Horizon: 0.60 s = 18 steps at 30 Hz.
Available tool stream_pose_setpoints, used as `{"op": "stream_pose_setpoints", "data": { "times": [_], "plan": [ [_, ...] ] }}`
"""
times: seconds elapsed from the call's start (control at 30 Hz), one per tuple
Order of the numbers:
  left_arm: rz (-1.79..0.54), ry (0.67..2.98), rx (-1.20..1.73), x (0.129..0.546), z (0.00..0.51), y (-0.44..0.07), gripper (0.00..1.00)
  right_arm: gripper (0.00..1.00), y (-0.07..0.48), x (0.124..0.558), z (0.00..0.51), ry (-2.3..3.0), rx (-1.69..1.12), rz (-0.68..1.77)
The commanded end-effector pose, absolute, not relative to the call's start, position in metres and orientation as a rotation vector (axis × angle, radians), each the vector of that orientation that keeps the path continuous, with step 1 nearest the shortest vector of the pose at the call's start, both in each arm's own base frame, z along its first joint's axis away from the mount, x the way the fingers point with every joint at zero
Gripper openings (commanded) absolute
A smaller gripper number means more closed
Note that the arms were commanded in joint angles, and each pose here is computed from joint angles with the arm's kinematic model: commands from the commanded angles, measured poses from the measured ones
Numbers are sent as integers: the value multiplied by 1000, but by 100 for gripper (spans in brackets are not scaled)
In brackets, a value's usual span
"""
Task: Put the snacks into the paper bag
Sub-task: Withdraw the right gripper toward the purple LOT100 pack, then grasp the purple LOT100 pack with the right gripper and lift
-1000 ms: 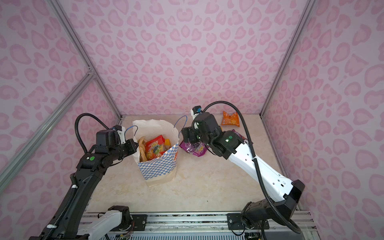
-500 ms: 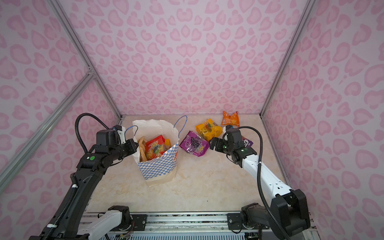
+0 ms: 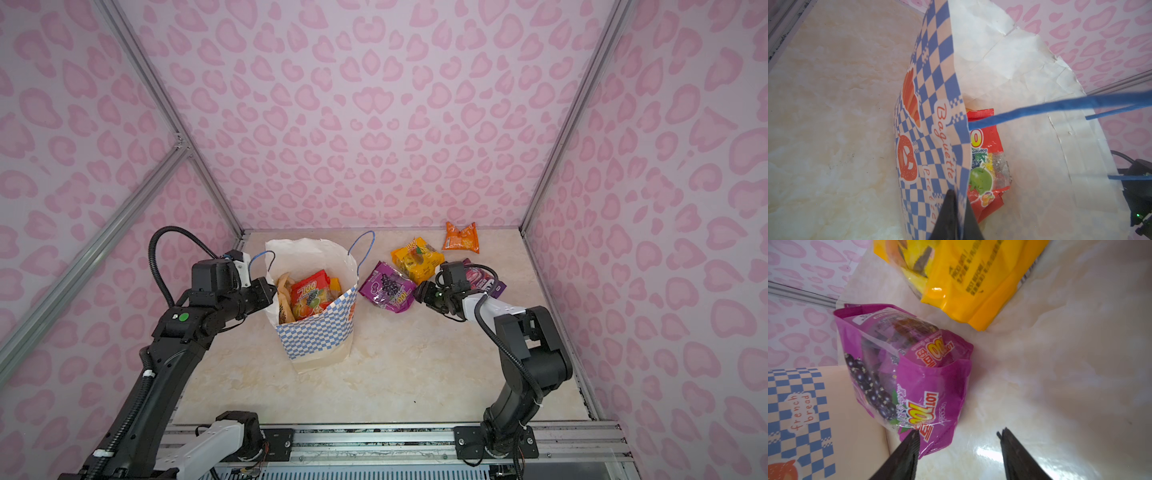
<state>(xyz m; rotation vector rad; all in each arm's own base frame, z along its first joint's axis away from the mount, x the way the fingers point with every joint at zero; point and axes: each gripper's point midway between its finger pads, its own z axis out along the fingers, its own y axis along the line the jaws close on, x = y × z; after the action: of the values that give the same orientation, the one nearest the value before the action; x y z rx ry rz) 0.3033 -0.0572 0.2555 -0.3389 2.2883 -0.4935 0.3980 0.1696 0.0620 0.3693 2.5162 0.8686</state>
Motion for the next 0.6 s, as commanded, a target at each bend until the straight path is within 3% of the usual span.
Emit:
{"op": "stream_pose_setpoints", "data": {
  "times": [0.0, 0.1, 0.57],
  "plan": [
    [-502, 2259, -324, 306, 262, -58, 9, 76, 183, 411, 64, 2475, 336, 933],
    [-502, 2259, -323, 306, 262, -58, 10, 97, 202, 414, 63, 2475, 278, 998],
    [-501, 2257, -325, 306, 262, -58, 10, 97, 240, 435, 49, 2440, 205, 1097]
  ]
}}
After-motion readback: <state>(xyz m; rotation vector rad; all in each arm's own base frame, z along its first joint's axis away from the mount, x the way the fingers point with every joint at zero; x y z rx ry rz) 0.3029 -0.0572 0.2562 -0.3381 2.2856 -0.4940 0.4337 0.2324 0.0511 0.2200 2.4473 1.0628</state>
